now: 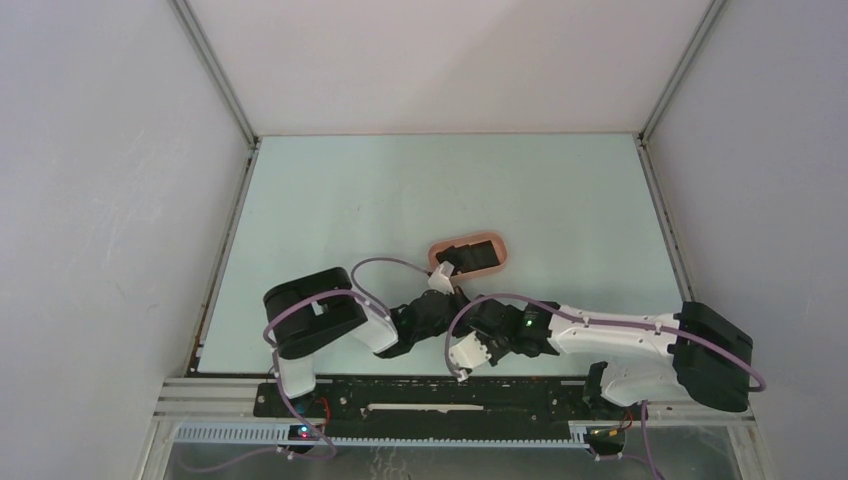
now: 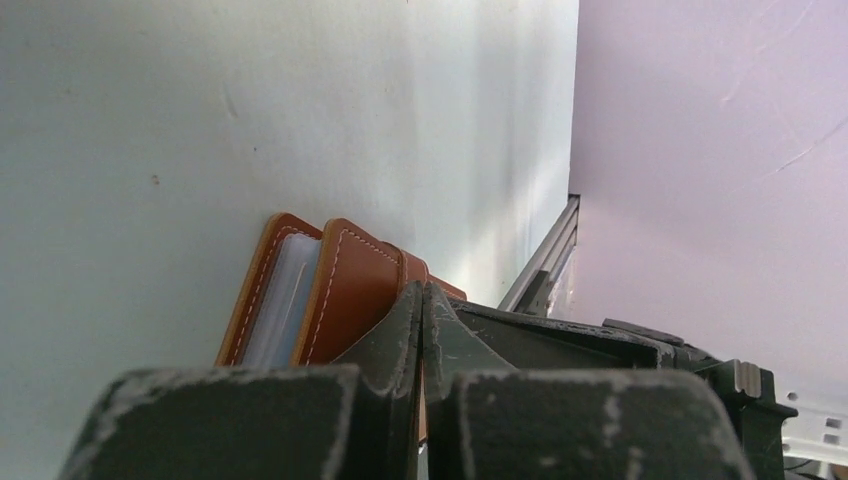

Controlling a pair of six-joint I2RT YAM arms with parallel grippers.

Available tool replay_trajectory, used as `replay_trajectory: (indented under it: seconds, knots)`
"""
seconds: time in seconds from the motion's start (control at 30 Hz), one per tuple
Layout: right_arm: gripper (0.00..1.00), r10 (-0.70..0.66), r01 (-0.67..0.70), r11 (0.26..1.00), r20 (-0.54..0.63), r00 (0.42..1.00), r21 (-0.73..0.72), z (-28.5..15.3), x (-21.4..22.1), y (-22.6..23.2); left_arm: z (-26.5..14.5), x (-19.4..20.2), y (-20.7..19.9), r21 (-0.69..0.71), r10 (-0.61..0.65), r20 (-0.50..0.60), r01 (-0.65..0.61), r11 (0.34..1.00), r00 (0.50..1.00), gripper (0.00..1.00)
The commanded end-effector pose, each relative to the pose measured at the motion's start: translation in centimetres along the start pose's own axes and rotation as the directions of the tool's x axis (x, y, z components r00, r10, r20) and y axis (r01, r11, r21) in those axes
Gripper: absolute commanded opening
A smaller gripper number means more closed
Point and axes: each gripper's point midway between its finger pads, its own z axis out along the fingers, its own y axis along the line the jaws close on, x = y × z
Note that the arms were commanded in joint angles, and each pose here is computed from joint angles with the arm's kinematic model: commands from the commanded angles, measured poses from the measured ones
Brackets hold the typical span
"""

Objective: Put the credit cards into the card holder
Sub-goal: Close the card holder at the center of the board, then reset both arms

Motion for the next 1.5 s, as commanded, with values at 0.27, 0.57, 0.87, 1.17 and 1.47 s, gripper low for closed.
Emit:
replay_trajectory:
  seconds: [0.27,0.57,0.87,1.17,1.47]
  knots:
    - [0.00,-0.047,0.049,0.981,0.012,0.999,-0.188,2.2,-1.4,4.5,-3.8,9.0,10.2,-0.267,-0.108,-0.243,0.041,0.963,0.964,0.00]
    - [0.00,-0.104,0.104,0.976,0.013,0.995,-0.192,2.5,-2.3,4.3,-4.8,9.5,10.7,-0.283,-0.129,-0.240,0.058,0.957,0.962,0.00]
    - [0.06,-0.070,0.070,0.978,0.008,0.998,-0.198,2.3,-2.9,3.8,-4.6,8.8,9.8,-0.244,-0.111,-0.236,0.052,0.968,0.965,0.04]
    - [0.57,0.117,-0.104,0.992,0.218,0.969,-0.069,-3.9,-3.2,0.9,-3.8,2.9,3.9,-0.137,0.078,-0.148,-0.099,0.986,0.986,0.26]
    - [0.64,0.344,-0.412,0.908,0.431,0.834,0.073,-10.6,0.5,-2.9,-7.0,-4.4,-2.4,-0.120,0.357,0.015,-0.353,0.928,0.934,0.31]
